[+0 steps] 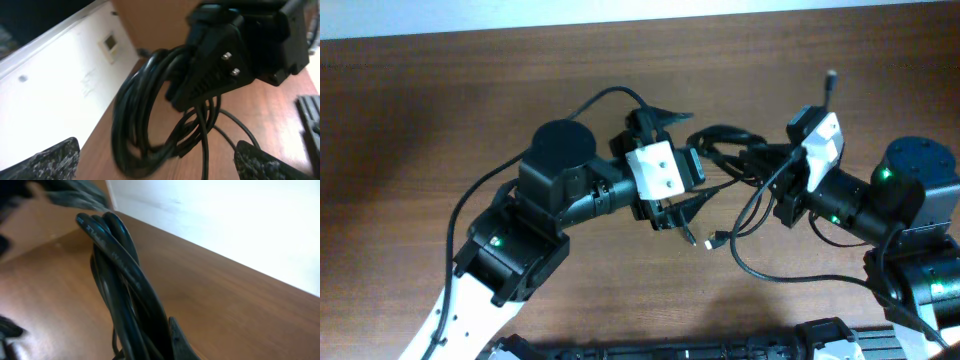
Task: Untangle cables
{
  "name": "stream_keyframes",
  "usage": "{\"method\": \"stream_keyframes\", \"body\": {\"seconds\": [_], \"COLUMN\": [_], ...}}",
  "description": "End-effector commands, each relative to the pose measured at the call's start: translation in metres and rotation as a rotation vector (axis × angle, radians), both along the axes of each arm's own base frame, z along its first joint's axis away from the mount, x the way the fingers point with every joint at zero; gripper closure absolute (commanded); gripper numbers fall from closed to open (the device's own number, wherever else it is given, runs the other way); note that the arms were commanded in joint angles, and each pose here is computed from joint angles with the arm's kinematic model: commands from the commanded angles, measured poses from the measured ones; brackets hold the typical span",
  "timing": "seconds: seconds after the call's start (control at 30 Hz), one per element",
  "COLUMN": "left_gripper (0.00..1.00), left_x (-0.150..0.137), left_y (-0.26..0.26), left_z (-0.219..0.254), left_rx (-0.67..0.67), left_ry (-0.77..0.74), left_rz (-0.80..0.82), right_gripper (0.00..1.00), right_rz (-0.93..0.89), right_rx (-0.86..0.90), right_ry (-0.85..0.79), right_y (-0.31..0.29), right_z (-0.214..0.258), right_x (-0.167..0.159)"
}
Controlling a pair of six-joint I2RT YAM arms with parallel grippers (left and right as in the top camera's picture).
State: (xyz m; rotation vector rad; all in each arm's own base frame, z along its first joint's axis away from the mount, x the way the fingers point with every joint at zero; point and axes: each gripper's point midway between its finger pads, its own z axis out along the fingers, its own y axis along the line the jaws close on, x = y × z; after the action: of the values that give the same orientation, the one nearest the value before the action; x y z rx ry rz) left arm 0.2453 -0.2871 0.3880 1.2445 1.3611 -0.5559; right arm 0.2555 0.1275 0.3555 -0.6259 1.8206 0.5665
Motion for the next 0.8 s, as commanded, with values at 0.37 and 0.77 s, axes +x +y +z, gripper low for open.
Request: {"method": "stream_keyframes", "body": {"seconds": [0.37,0.77], "left_gripper": [0.01,0.01], "left_x": [0.039,0.046], "left_y": [0.044,0.020], "left_z": [0.010,-0.006], "left_rx": [-0.342,-0.310], "left_ry": [0.486,0.537], "left_rz": [0.504,0.429], "right_gripper": [0.96,0.96], "right_rz": [0.070,0.100], "right_rx": [0.125,0.136], "right_ry": [-0.020,-0.023], "right_y": [0.013,0.017], "right_z": [0.025,0.028], "right_x": [-0.007,-0.010]}}
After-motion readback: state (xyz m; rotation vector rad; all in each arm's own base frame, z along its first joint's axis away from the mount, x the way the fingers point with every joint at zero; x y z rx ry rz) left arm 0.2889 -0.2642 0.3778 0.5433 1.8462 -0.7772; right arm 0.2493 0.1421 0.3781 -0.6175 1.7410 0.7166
